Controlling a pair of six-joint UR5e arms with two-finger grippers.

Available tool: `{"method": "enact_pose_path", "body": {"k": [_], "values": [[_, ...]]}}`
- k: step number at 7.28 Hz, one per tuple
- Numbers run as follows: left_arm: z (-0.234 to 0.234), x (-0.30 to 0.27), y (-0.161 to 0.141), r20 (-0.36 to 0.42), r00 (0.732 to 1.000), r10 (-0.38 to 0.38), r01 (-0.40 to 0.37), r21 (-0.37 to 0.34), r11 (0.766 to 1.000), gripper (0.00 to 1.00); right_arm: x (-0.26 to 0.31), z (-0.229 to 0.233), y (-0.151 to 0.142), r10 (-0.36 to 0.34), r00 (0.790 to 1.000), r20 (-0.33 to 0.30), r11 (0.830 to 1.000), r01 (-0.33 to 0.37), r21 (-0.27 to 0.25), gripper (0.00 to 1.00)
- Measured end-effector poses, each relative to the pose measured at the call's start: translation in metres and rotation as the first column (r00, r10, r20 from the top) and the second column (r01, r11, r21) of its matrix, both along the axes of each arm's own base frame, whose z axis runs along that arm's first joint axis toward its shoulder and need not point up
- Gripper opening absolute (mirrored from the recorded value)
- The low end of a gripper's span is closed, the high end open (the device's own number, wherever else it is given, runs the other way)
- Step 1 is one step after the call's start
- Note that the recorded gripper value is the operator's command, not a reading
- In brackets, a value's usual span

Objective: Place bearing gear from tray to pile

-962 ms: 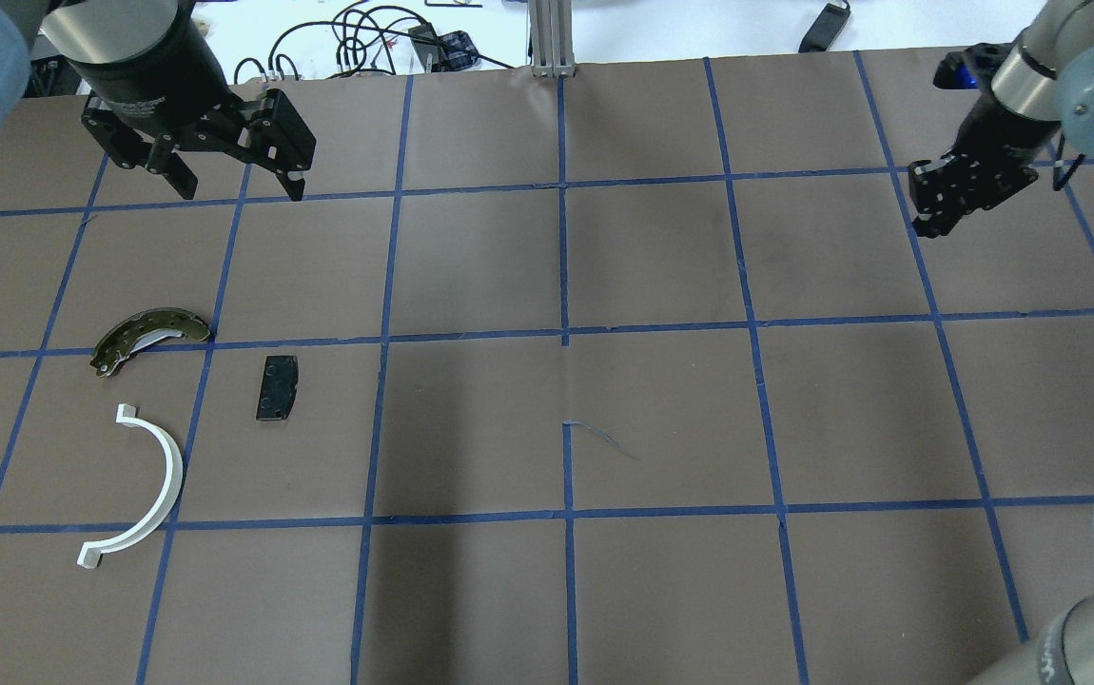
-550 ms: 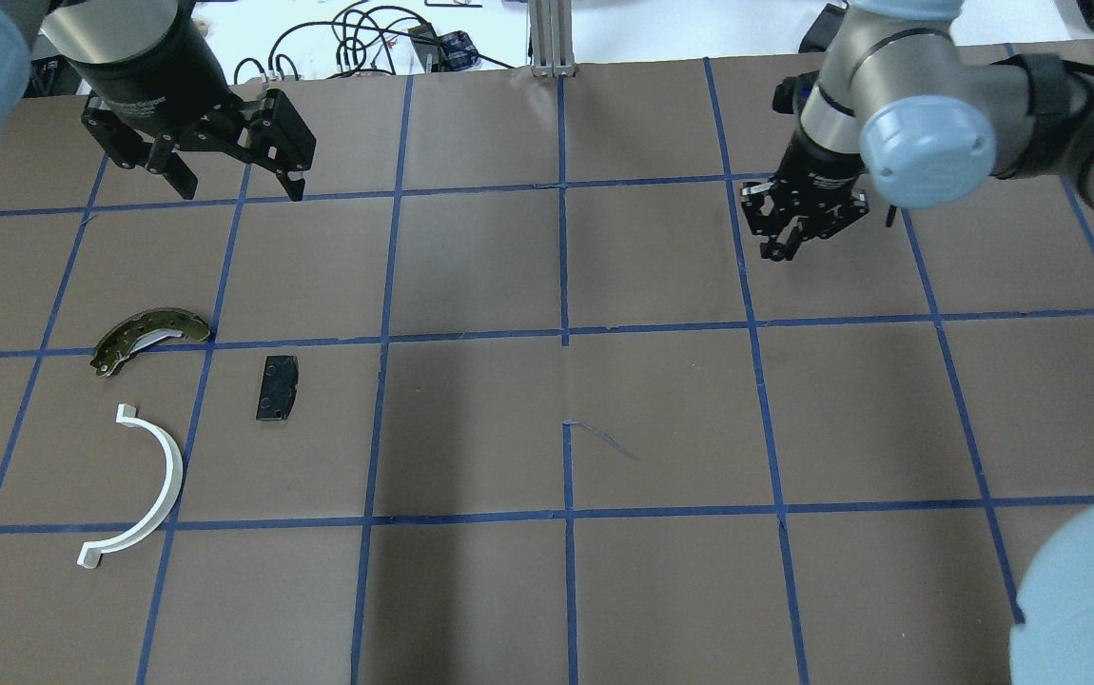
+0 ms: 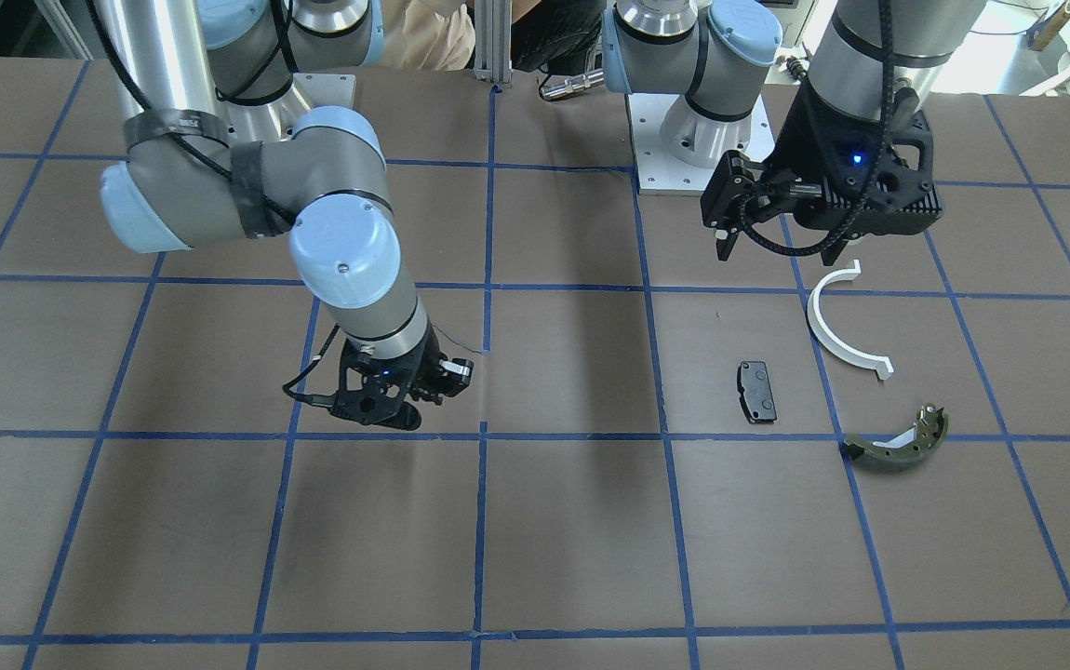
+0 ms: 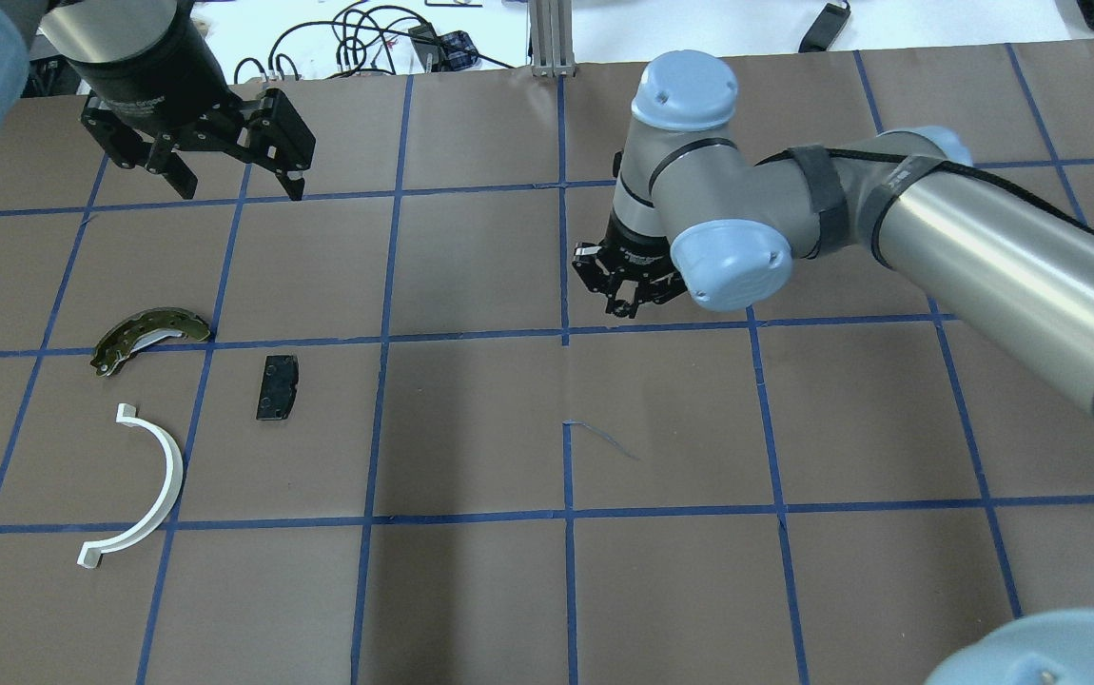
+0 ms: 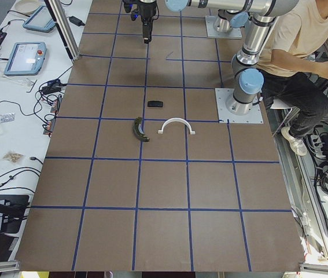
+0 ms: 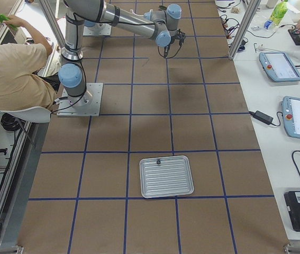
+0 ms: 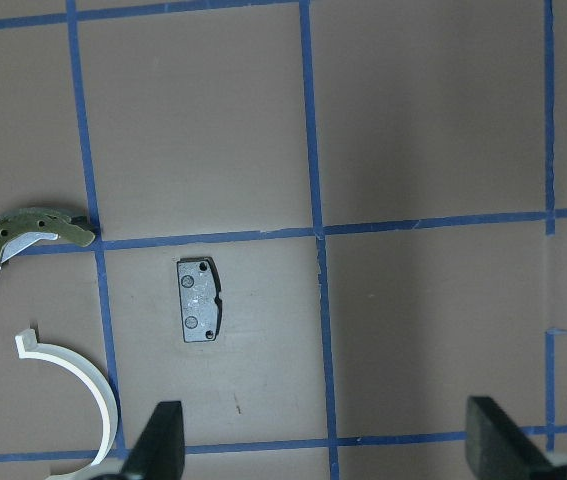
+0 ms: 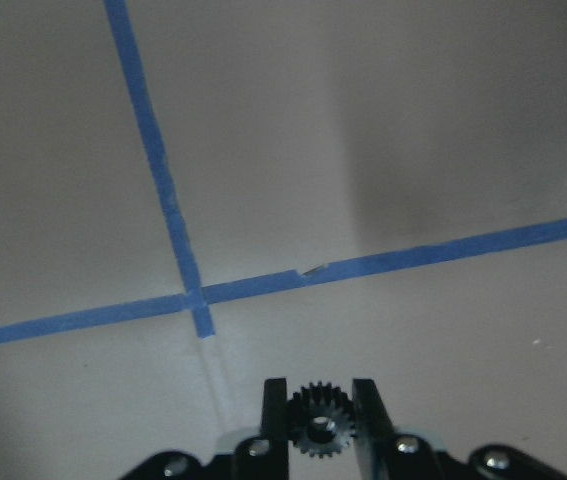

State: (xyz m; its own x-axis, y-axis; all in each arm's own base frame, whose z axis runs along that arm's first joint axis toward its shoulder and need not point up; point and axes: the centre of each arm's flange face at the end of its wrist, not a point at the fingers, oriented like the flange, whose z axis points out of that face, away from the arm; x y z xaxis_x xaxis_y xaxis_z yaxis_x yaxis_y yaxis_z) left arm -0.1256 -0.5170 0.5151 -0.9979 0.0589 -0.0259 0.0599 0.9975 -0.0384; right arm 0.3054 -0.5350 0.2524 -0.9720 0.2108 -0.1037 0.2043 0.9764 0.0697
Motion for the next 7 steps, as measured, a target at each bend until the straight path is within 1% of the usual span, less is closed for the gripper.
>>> {"method": "enact_pose_path", "body": {"k": [1, 3, 4, 5, 7], "values": [[-0.002, 0.001, -0.002, -0.001, 1.000, -0.002, 0.002, 0.004, 1.000, 1.00, 0.031, -0.014, 0.016, 0.000, 1.000, 0.002, 1.000, 0.000, 0.006, 0.00], [-0.014, 0.001, -0.010, -0.002, 1.000, -0.001, 0.001, 0.031, 1.000, 1.00, 0.082, -0.045, 0.043, 0.022, 1.000, -0.004, 0.999, -0.022, 0.026, 0.00], [-0.023, 0.001, -0.015, -0.002, 1.000, 0.001, -0.001, 0.051, 0.999, 1.00, 0.100, -0.060, 0.052, 0.017, 1.000, -0.005, 1.000, -0.017, 0.026, 0.72], [-0.035, 0.001, -0.021, -0.002, 1.000, 0.001, -0.001, 0.075, 0.997, 1.00, 0.112, -0.069, 0.059, 0.007, 1.000, -0.006, 1.000, -0.006, 0.026, 1.00], [-0.064, 0.001, -0.032, -0.005, 1.000, -0.003, 0.004, 0.121, 0.993, 1.00, 0.117, -0.062, 0.060, -0.001, 1.000, -0.003, 1.000, 0.001, 0.002, 1.00]]}}
